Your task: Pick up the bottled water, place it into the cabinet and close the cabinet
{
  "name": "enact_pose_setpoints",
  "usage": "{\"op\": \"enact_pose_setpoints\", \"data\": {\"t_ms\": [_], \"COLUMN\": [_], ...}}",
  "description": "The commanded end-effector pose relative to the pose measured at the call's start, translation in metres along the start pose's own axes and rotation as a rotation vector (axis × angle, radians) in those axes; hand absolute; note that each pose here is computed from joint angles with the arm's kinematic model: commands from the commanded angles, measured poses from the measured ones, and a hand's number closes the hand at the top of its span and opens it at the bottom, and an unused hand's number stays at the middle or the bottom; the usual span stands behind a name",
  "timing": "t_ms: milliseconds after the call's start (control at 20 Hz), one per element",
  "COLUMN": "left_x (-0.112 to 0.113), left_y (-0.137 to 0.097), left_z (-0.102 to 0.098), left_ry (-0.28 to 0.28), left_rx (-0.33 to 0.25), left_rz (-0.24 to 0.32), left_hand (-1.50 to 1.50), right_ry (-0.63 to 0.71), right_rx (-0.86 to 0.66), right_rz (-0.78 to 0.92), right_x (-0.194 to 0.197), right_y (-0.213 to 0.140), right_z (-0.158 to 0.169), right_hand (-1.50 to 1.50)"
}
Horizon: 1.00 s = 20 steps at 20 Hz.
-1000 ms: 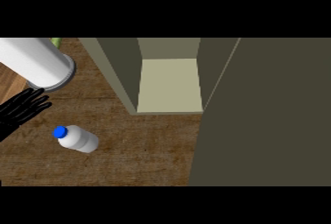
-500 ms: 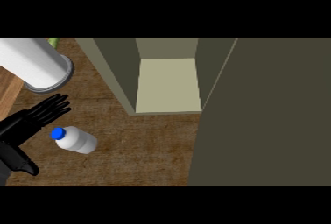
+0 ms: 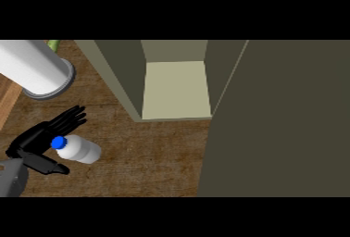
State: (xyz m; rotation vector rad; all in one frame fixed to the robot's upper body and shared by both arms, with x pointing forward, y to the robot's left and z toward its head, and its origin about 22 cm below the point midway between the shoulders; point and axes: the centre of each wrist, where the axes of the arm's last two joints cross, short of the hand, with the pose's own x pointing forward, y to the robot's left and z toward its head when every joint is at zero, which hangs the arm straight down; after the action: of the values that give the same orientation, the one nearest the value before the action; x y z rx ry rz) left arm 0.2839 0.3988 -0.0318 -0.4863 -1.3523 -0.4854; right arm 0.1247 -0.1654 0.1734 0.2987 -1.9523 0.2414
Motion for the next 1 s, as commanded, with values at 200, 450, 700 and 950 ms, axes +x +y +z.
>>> {"op": "enact_pose_setpoints", "data": {"t_ms": [200, 450, 700, 950], "left_x": [-0.035, -0.048, -0.059, -0.063], "left_y": [-0.012, -0.018, -0.029, -0.027], "left_z": [-0.009, -0.018, -0.029, -0.029], "left_ry": [-0.098, -0.127, -0.180, -0.212], "left_rx": [-0.075, -0.058, -0.050, -0.029], "left_rz": [0.069, 0.073, 0.101, 0.128], "left_hand": [-1.50, -1.50, -1.50, -1.50], "right_ry": [-0.060, -0.048, -0.049, -0.028], "right_rx": [-0.026, -0.021, -0.024, -0.017], "right_rz": [0.054, 0.042, 0.058, 0.059], "right_x": [0.018, 0.006, 0.009, 0.010], "right_y": [-0.003, -0.003, -0.005, -0.003], "right_z": [0.008, 0.000, 0.003, 0.007], "right_hand": [-1.50, -1.50, -1.50, -1.50]}}
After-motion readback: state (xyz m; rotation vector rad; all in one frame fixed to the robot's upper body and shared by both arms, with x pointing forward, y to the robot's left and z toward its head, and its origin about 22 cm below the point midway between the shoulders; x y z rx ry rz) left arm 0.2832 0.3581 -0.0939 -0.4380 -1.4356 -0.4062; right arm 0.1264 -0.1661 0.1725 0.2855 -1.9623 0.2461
